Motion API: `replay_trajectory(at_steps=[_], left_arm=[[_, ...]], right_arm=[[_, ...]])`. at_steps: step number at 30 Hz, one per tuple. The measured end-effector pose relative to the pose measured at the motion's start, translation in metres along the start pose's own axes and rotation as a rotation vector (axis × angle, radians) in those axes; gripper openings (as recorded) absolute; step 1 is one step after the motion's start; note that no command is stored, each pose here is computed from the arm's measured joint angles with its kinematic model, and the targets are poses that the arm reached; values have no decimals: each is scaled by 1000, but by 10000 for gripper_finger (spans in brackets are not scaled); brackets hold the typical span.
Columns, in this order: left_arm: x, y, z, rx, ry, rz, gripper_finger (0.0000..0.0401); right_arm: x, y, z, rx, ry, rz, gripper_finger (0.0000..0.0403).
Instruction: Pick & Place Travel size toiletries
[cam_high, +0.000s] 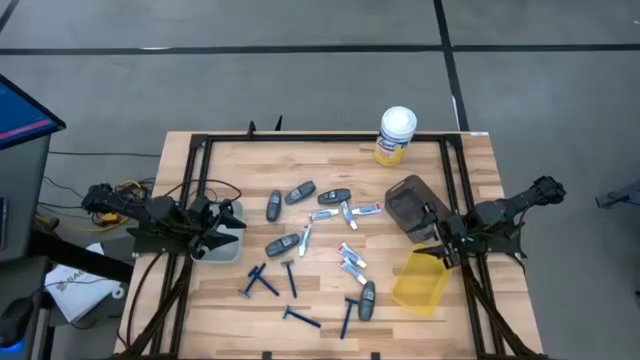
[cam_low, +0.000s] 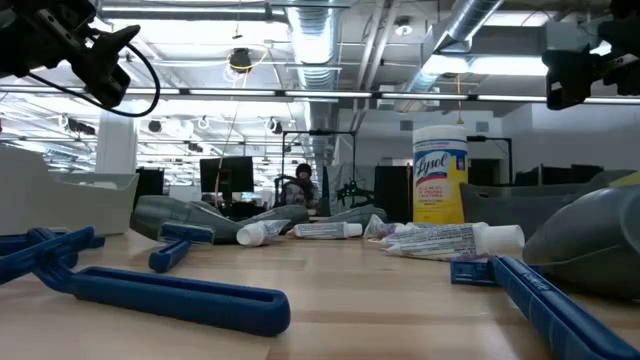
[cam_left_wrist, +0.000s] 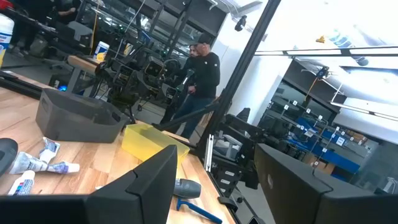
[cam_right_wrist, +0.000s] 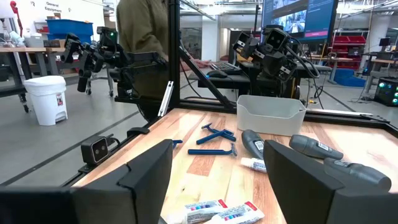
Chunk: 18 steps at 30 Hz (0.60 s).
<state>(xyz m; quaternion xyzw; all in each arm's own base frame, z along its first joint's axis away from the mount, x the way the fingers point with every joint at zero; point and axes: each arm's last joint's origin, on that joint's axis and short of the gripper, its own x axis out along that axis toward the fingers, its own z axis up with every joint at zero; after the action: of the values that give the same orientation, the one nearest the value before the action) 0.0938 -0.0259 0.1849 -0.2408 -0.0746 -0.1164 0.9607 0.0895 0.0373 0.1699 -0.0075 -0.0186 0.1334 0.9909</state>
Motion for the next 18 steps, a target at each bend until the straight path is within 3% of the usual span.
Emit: replay_trajectory(at_steps=[18], left_arm=[[0,0,0,0,0,0,213]], right_arm=[[0,0,0,0,-1,0,244]])
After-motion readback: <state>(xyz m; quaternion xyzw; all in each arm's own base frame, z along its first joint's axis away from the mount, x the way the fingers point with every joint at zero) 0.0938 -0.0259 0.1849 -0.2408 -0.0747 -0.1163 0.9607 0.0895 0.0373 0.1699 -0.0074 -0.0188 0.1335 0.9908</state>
